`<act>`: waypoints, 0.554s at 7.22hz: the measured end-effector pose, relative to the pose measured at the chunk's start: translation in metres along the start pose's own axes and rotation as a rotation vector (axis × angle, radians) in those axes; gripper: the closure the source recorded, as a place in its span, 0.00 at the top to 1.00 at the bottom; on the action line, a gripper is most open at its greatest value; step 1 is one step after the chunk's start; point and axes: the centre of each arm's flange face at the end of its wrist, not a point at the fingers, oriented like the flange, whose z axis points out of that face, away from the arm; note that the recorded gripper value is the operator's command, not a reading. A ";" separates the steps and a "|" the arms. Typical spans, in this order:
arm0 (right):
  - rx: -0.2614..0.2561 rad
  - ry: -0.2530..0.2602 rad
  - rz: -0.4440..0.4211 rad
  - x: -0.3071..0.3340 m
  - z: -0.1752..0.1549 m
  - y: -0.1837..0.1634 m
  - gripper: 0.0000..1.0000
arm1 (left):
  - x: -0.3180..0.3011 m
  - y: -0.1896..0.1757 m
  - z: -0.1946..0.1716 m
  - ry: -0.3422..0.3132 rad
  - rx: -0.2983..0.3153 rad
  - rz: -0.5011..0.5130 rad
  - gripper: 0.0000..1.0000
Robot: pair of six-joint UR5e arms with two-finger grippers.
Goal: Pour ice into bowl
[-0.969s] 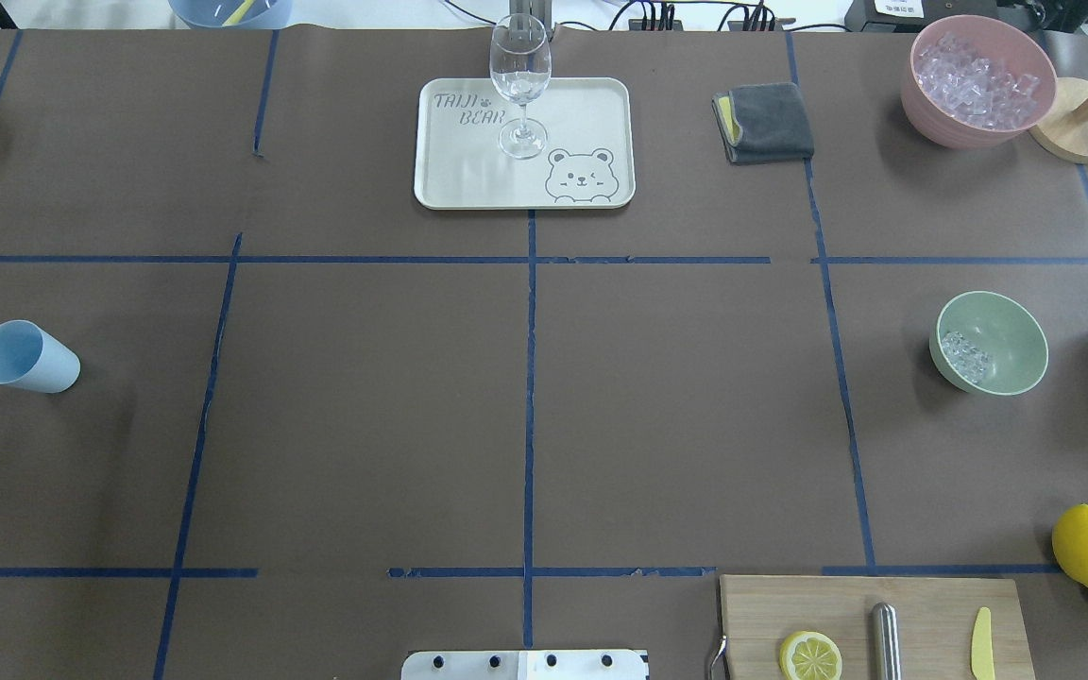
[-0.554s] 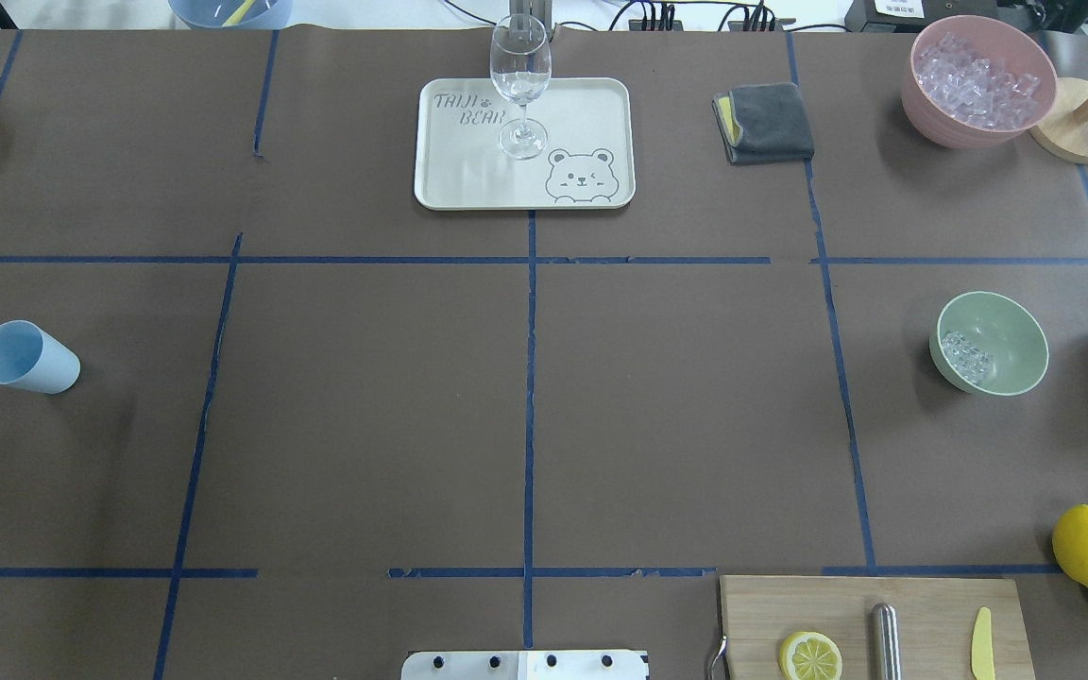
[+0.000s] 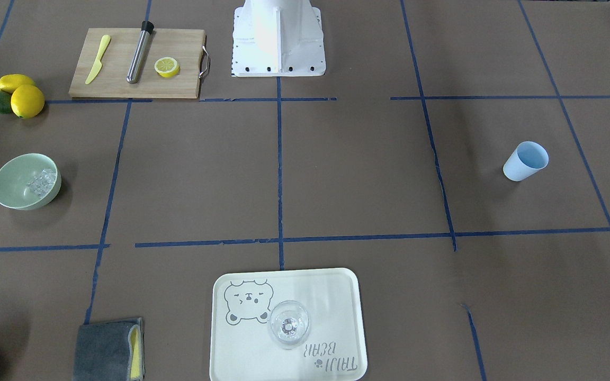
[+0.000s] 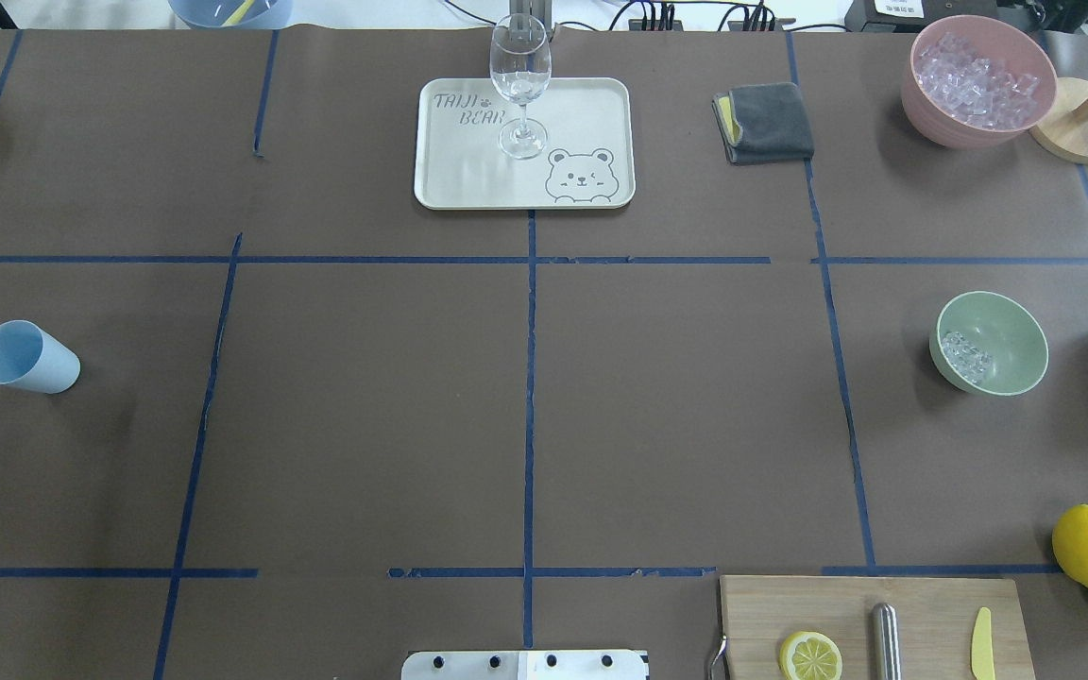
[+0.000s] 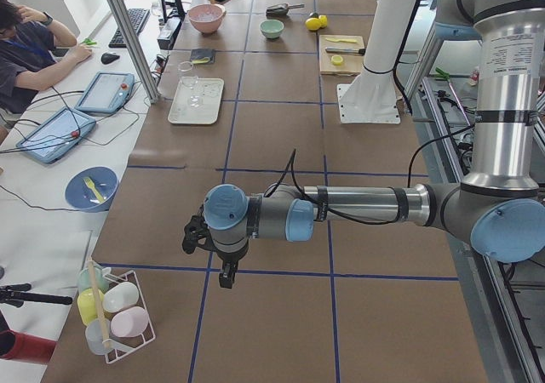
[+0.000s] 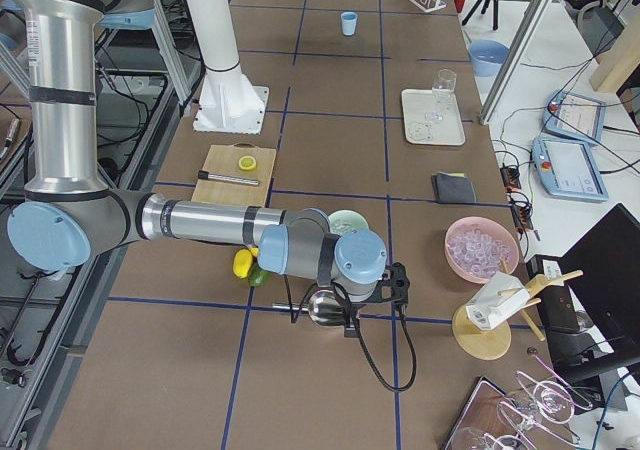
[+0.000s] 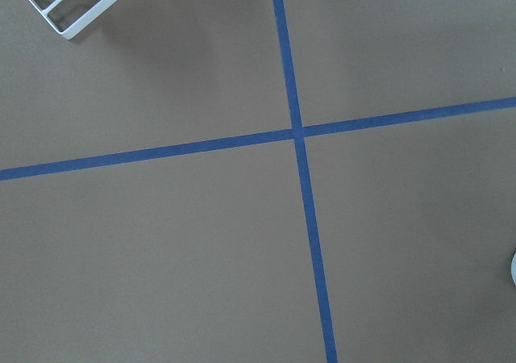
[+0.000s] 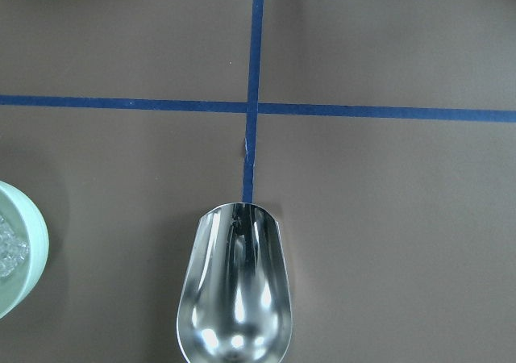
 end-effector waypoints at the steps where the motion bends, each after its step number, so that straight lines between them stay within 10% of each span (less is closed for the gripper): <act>1: 0.001 0.000 -0.001 0.000 0.000 0.000 1.00 | 0.000 0.000 0.000 0.000 0.000 -0.003 1.00; 4: 0.002 0.001 -0.001 0.000 -0.001 0.000 1.00 | -0.001 0.001 0.000 0.000 -0.002 -0.007 1.00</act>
